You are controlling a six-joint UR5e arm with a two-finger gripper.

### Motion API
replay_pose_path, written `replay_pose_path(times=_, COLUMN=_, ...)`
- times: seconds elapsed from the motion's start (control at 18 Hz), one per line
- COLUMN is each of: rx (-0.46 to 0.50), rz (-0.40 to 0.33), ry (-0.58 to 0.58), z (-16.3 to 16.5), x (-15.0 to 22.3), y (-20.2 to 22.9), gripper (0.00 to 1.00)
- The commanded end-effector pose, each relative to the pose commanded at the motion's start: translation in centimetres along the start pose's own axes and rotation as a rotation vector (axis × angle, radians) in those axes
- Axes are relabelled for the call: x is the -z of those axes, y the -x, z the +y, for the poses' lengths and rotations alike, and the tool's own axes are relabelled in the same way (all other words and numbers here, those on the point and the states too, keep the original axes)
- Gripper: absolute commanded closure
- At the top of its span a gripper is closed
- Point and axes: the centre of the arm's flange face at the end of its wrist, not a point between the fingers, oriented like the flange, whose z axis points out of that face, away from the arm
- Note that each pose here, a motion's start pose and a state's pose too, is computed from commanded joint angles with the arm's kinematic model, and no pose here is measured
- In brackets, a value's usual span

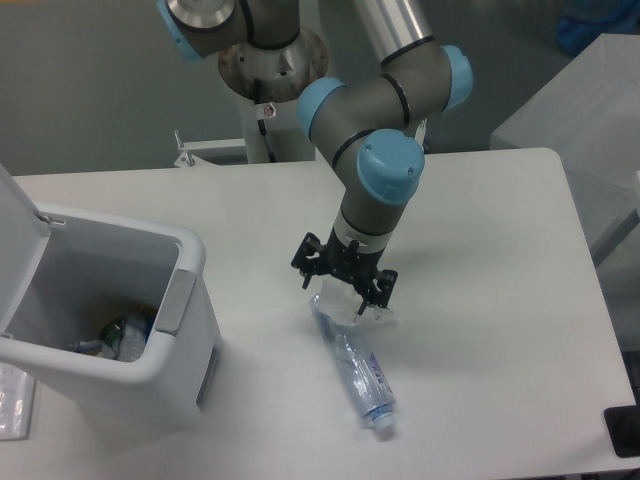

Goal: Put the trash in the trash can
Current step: 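Close the gripper on the white tissue and lift it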

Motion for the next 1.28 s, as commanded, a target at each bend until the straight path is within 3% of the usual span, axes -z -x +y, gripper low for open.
replay_pose_path(times=0.28, rx=0.002, rz=-0.038, ry=0.081, z=1.2, x=-0.7, y=0.2, gripper=0.03)
replay_pose_path(times=0.39, rx=0.005, rz=-0.034, ry=0.086, z=1.2, x=-0.9, y=0.2, gripper=0.35)
replay_pose_path(times=0.56, rx=0.015, rz=-0.032, ry=0.077, z=1.0, x=-0.6, y=0.4, gripper=0.94)
replay_pose_path(times=0.61, rx=0.015, rz=-0.032, ry=0.077, z=1.0, x=-0.6, y=0.4, gripper=1.0)
replay_pose_path(times=1.28, rx=0.031, rz=-0.037, ry=-0.05, z=-0.4, x=3.1, y=2.4, gripper=1.0)
